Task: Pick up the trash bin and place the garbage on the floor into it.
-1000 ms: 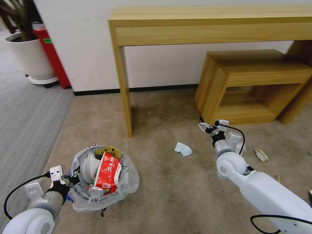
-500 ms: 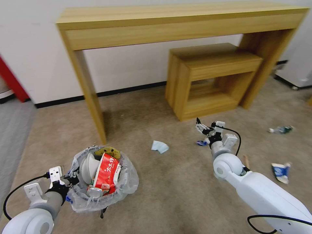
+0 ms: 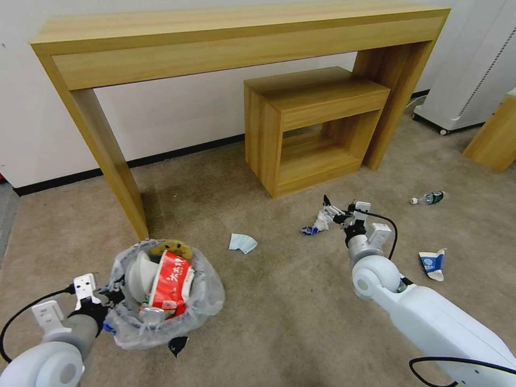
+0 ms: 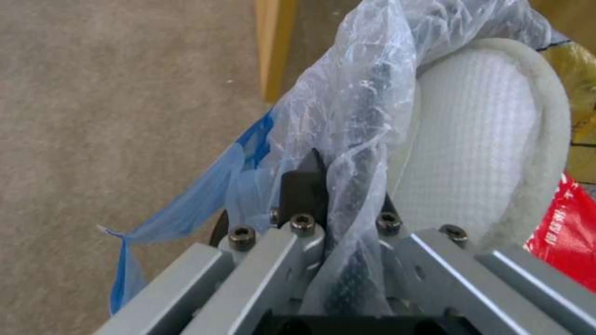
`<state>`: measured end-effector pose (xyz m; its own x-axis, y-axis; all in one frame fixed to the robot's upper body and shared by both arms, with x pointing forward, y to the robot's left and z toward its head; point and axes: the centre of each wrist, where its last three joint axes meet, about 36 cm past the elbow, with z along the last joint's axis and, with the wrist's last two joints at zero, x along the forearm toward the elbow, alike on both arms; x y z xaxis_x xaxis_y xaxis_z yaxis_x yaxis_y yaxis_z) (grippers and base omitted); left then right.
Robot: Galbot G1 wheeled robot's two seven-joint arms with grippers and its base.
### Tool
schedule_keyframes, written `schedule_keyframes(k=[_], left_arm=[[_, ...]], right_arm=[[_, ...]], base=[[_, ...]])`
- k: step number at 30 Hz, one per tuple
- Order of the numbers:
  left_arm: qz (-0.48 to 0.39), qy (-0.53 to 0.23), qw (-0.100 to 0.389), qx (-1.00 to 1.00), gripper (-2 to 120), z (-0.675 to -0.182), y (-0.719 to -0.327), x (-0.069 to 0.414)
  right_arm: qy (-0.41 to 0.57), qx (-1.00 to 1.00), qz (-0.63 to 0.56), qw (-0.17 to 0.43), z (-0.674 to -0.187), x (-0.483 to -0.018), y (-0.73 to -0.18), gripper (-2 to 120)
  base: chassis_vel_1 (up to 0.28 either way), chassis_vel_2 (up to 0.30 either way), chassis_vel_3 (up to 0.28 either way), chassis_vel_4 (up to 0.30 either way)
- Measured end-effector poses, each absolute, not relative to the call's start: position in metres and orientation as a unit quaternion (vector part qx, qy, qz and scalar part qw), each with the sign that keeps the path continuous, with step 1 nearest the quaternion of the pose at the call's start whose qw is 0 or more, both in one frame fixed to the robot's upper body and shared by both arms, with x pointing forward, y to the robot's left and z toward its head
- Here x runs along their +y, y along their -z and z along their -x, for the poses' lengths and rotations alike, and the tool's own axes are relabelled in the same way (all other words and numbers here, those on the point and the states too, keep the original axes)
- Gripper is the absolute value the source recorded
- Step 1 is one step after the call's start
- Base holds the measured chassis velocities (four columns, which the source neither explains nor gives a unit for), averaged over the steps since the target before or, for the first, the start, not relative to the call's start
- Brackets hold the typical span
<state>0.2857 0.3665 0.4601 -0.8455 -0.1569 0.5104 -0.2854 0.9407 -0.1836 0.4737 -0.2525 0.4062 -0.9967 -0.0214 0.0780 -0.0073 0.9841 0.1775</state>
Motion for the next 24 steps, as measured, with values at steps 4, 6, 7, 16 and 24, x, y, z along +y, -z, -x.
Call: schedule_keyframes(k=[4, 6, 7, 16, 24], left_arm=[[-0.133, -0.128, 0.255, -0.949, 1, -0.285, -0.458, 0.378], [-0.141, -0.128, 0.254, -0.948, 1, -0.284, -0.458, 0.384], [-0.145, -0.128, 0.254, -0.948, 1, -0.283, -0.459, 0.386], [-0.152, -0.128, 0.252, -0.947, 1, -0.281, -0.460, 0.391], [-0.154, -0.128, 0.250, -0.947, 1, -0.279, -0.463, 0.393]], right_arm=[[0.090, -0.995, -0.011, 0.040, -0.472, -0.251, -0.406, 100], [0.090, -0.995, -0.012, 0.040, -0.471, -0.250, -0.406, 100], [0.090, -0.995, -0.013, 0.039, -0.470, -0.249, -0.406, 100], [0.092, -0.995, -0.013, 0.040, -0.466, -0.250, -0.405, 100], [0.089, -0.995, -0.019, 0.045, -0.461, -0.246, -0.398, 100]], base=[[0.000, 0.000, 0.000, 0.000], [0.000, 0.000, 0.000, 0.000], [0.000, 0.000, 0.000, 0.000], [0.000, 0.000, 0.000, 0.000], [0.000, 0.000, 0.000, 0.000]])
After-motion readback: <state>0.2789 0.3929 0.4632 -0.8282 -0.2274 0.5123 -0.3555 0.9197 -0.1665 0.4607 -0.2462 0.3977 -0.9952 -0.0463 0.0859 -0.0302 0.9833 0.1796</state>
